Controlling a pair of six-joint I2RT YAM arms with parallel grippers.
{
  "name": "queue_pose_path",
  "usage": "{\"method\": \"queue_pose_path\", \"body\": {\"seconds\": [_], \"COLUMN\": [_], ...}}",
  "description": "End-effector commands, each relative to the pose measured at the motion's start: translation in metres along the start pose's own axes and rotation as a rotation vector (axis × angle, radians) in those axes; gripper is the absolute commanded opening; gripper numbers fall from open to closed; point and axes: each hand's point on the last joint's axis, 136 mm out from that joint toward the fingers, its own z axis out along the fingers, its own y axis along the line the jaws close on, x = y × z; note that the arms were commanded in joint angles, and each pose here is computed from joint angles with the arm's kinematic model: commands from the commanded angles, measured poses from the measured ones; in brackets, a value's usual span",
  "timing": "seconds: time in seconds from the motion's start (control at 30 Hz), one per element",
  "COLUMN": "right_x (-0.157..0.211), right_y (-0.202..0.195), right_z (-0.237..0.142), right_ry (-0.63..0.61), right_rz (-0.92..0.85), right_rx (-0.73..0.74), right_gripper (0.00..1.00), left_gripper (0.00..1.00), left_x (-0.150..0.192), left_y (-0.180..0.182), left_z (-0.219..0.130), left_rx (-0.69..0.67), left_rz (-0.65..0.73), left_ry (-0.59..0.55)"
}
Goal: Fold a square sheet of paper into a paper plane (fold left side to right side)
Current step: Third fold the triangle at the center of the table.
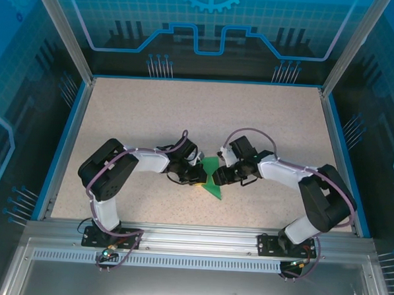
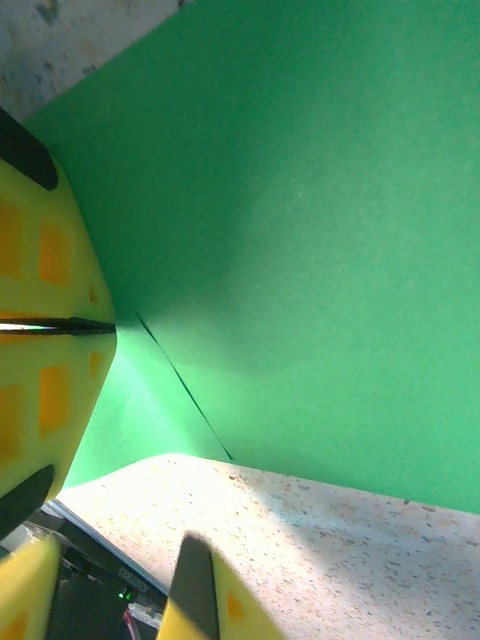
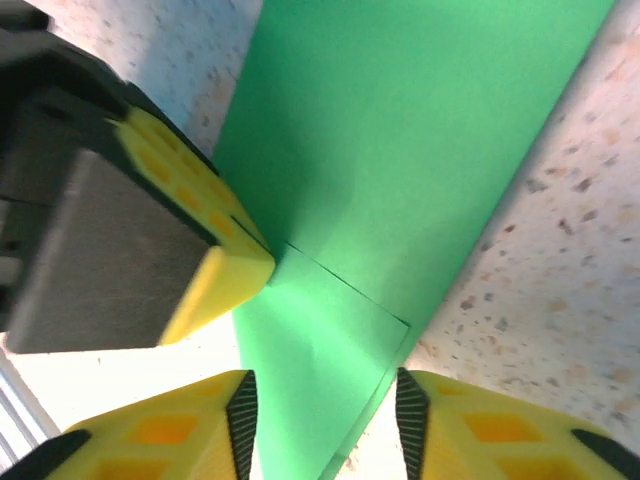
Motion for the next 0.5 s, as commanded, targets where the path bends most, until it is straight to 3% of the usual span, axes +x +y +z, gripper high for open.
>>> {"method": "queue_pose_path", "body": {"seconds": [0.0, 0.23, 0.47], "right_x": [0.006, 0.025, 0.042], "right_y": [0.01, 0.052, 0.049], "right_z": [-0.017, -0.008, 0.019], "right_ry": [0.024, 0.104, 0.196], "right_rz": [0.022, 0.089, 0.146], "right_rx": [-0.037, -0.316, -0.325], "right_gripper": [0.46, 0.34, 0.3], "left_gripper": [0.11, 0.11, 0.11], "left_x": [0.023, 0.024, 0.023], "left_y": [0.043, 0.045, 0.043], "left_z": [0.008, 0.007, 0.007], "left_rx": [-0.141, -0.147, -0.143], "left_rz": [-0.068, -0.068, -0.066], "left_ry": [0.05, 0.046, 0.045]}}
